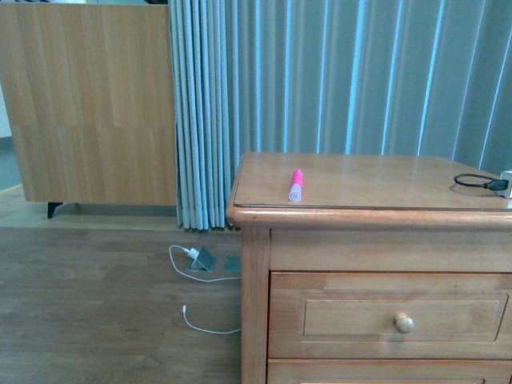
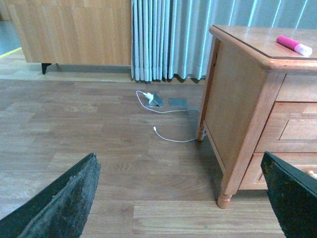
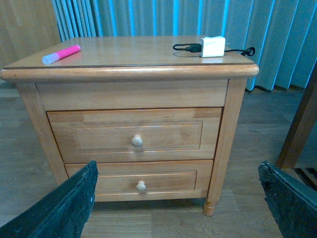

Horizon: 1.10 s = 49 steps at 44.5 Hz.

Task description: Place pink marker in drawer with both arms

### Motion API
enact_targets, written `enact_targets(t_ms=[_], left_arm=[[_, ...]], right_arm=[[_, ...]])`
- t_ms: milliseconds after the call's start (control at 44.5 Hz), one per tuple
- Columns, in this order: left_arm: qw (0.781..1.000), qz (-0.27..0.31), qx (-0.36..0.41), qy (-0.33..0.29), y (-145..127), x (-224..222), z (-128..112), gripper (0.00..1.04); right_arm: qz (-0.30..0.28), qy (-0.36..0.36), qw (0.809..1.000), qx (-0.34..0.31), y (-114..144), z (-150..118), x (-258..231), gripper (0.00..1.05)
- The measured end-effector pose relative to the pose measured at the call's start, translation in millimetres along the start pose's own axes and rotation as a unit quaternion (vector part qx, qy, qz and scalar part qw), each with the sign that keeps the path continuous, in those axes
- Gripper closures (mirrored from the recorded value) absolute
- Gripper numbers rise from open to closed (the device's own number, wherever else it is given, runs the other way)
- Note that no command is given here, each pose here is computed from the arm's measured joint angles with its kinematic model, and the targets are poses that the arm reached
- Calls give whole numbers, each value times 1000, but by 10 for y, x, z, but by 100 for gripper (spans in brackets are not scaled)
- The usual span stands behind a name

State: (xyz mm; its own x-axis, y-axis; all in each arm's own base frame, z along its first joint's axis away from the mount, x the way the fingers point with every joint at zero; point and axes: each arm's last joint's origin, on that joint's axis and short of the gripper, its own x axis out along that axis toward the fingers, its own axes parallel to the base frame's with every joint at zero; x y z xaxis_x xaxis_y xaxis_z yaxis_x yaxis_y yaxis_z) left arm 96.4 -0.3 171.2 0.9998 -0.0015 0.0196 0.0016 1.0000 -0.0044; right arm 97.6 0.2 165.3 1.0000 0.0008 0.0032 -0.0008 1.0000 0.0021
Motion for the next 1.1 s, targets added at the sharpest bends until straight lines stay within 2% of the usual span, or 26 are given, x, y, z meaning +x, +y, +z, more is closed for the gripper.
enact_targets(t_ms=[472, 584, 674, 943, 1101], left_arm=[[1000, 0, 0, 0, 0, 0, 0, 6], [1000, 0, 0, 0, 0, 0, 0, 6], [1000, 0, 0, 0, 0, 0, 0, 6], [1000, 0, 0, 0, 0, 0, 0, 6], [1000, 0, 0, 0, 0, 0, 0, 6]], right_arm=[[0, 0, 1000, 0, 0, 0, 0, 8], [-22, 72, 996, 51, -4, -46, 20, 8], [-20, 94, 992, 79, 15, -39, 90, 8], [15, 104, 991, 81, 143, 80, 572, 8], [36, 140, 988, 56, 281, -31, 1077, 8]])
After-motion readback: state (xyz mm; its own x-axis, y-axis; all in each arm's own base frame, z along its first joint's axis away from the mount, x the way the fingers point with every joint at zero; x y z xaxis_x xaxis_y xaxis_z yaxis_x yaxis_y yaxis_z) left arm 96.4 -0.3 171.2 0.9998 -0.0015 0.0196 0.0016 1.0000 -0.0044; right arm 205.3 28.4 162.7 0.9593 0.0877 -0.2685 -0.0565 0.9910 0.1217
